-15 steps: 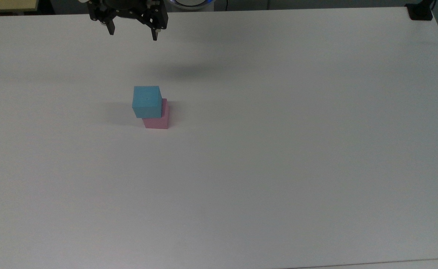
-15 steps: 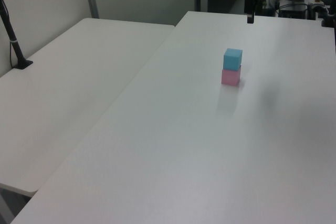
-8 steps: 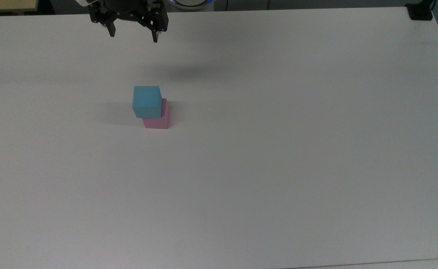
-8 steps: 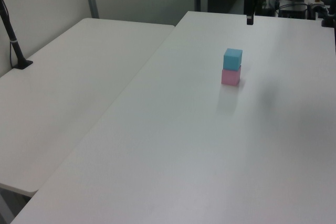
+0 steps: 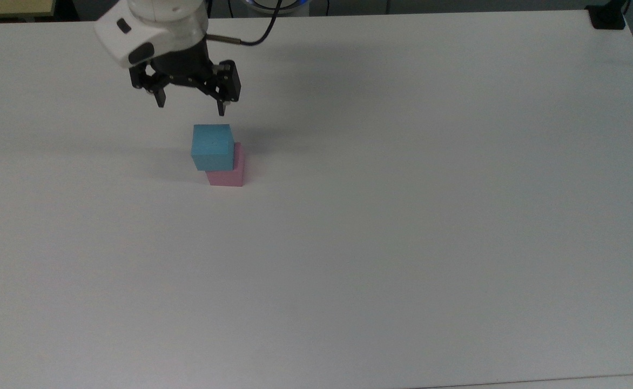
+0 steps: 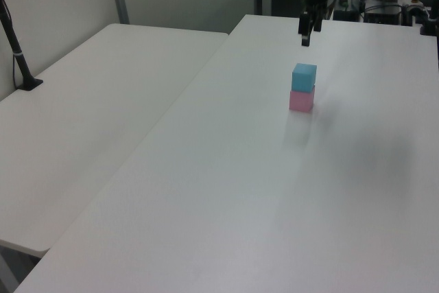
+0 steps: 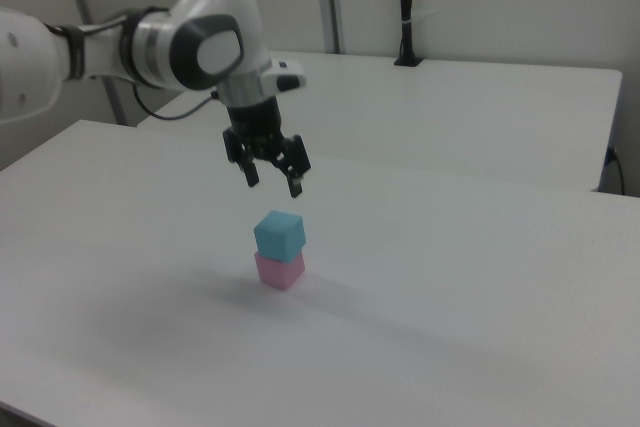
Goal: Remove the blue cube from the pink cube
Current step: 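Lower the open gripper around the light blue cube and close it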
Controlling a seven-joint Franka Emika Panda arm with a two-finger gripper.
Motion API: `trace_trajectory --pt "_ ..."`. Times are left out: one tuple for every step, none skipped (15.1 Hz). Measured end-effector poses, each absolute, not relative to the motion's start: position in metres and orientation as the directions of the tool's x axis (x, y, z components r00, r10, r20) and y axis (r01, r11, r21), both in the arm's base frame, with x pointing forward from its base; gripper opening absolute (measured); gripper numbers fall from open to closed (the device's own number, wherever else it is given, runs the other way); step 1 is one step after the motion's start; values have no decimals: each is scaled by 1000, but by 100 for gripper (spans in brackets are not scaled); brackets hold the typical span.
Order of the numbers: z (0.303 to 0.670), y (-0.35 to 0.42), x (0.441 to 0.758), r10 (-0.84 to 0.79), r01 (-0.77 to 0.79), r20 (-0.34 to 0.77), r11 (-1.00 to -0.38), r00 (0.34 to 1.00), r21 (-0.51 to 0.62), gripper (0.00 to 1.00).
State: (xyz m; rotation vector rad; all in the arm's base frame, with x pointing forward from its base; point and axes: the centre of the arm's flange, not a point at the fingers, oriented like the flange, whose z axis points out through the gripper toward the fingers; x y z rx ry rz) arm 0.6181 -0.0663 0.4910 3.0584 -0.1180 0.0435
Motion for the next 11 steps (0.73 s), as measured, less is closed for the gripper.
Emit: trace_trajectory --pt "478 -64 623 -71 -73 21 -994 997 83 100" --pt "465 -61 628 -65 -66 8 -994 998 85 100" --pt "453 -57 631 -59 -58 -6 -994 998 88 100" --pt "443 -54 633 -53 -51 -21 -995 998 90 100" --pt "433 -52 635 -45 -41 -37 -995 998 92 100" --pt "425 -51 637 -31 -26 -51 -995 998 93 100" --pt "419 -50 637 -14 -9 -62 -996 998 93 100" --pt "415 -50 638 4 11 -70 -996 998 92 100" --pt "412 -51 638 19 26 -76 -995 997 92 100" --pt "411 -54 638 28 35 -79 -995 997 93 100" --pt "411 -57 637 33 41 -80 -995 996 93 99"
